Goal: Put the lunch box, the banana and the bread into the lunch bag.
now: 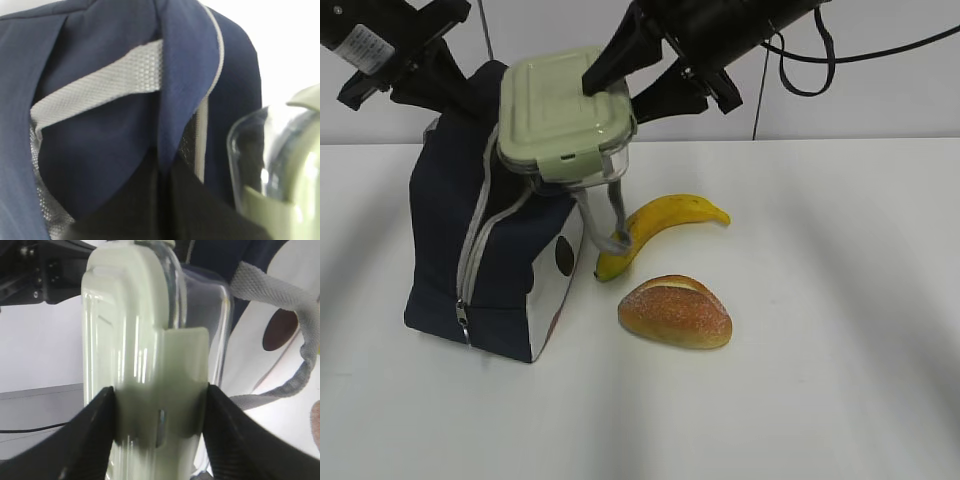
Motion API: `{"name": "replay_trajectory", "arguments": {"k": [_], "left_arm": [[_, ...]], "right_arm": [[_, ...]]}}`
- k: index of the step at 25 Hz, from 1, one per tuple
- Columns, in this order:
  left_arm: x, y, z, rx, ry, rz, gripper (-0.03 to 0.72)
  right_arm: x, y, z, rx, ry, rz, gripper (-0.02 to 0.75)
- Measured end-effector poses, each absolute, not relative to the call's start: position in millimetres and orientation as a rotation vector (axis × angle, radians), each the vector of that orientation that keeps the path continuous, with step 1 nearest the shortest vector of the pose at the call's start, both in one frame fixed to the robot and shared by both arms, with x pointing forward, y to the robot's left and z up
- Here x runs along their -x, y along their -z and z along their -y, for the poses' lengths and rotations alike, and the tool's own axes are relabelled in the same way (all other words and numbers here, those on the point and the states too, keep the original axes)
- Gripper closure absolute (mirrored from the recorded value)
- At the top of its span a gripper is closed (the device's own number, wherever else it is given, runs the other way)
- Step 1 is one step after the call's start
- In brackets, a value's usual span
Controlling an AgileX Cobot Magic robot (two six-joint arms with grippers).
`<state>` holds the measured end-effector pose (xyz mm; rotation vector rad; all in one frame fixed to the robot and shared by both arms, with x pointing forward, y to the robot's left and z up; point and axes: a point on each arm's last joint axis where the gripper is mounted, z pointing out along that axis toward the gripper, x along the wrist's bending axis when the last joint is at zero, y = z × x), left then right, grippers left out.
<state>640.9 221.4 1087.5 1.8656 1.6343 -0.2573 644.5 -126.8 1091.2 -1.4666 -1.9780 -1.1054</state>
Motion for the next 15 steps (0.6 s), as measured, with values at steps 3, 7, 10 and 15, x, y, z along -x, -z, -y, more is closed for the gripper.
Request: {"name": "replay_trajectory", "arguments": {"k": [3, 7, 10, 15], "left_arm": [[-640.8, -1087.6, -221.3, -1.865, 0.259, -1.634, 0.688], [-640.6, -1087.8, -220.9, -1.862, 0.267, -1.632, 0.688], [-640.3, -1087.8, -220.8, -1.864, 0.27, -1.632, 0.688], [-640.2, -1087.7, -220.8, -1.865, 0.272, -1.632, 0.688]], "right_arm": [[-646.5, -1080.6, 130.0, 1.538, 1.017, 2.037, 0.352], [-650.4, -1071.0, 135.8, 1.64, 0.938, 2.089, 0.352], [-651.2, -1071.6, 128.3, 1.657, 0.972, 2.092, 0.352], [-645.5, -1073.4, 99.7, 1.645, 1.035, 2.103, 0.352]]}}
